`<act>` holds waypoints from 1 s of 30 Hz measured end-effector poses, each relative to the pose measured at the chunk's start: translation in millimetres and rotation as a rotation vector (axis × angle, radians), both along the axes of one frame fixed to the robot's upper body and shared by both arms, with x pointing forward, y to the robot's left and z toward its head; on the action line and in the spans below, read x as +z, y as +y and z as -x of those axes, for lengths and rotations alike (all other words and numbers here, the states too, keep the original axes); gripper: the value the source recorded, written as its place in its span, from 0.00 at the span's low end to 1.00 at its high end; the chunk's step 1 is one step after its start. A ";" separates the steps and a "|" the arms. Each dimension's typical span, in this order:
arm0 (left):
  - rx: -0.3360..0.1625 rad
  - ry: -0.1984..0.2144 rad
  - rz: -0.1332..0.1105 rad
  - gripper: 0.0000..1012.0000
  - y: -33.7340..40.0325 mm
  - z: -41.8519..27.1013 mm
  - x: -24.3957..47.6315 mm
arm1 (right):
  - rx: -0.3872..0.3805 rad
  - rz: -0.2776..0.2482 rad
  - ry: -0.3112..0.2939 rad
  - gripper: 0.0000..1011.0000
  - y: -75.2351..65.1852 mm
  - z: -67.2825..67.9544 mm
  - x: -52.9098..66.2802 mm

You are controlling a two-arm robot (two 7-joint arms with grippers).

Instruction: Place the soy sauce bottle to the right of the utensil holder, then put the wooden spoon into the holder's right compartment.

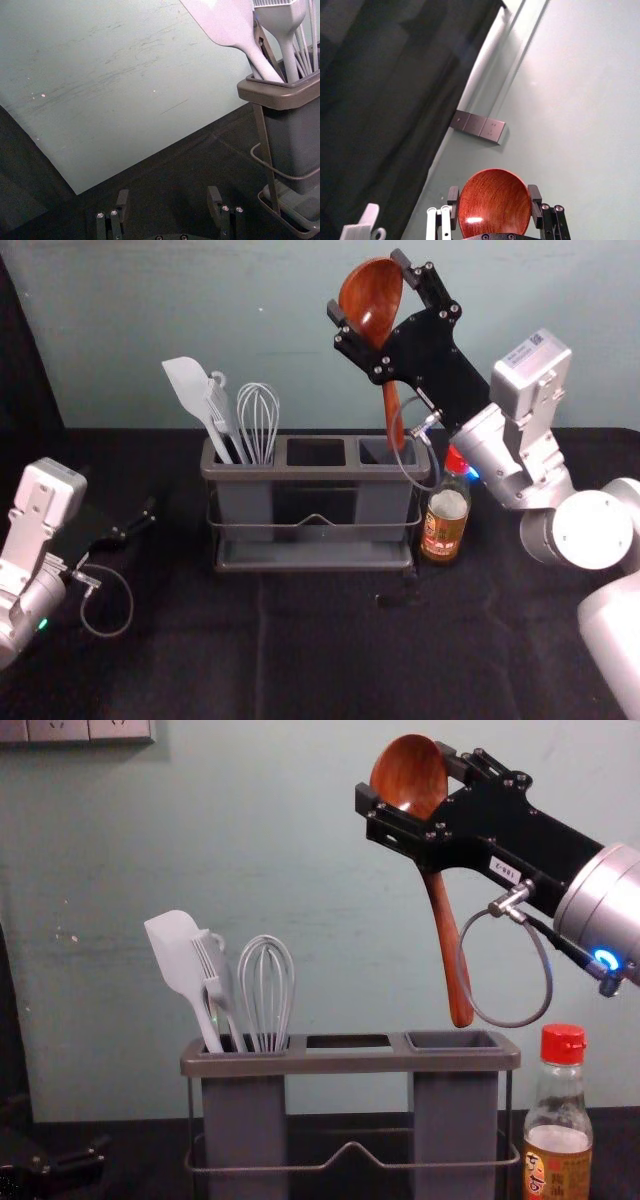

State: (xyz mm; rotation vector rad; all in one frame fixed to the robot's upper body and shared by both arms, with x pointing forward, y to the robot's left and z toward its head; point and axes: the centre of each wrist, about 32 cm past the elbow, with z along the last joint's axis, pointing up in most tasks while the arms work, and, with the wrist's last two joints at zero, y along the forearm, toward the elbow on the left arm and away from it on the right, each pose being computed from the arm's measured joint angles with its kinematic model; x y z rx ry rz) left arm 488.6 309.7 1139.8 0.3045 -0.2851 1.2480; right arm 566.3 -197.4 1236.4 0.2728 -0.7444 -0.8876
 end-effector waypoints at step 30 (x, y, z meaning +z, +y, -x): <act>0.000 0.000 0.000 1.00 0.0 0.0 0.0 | -0.011 -0.182 -0.007 0.83 13.9 -2.2 -89.4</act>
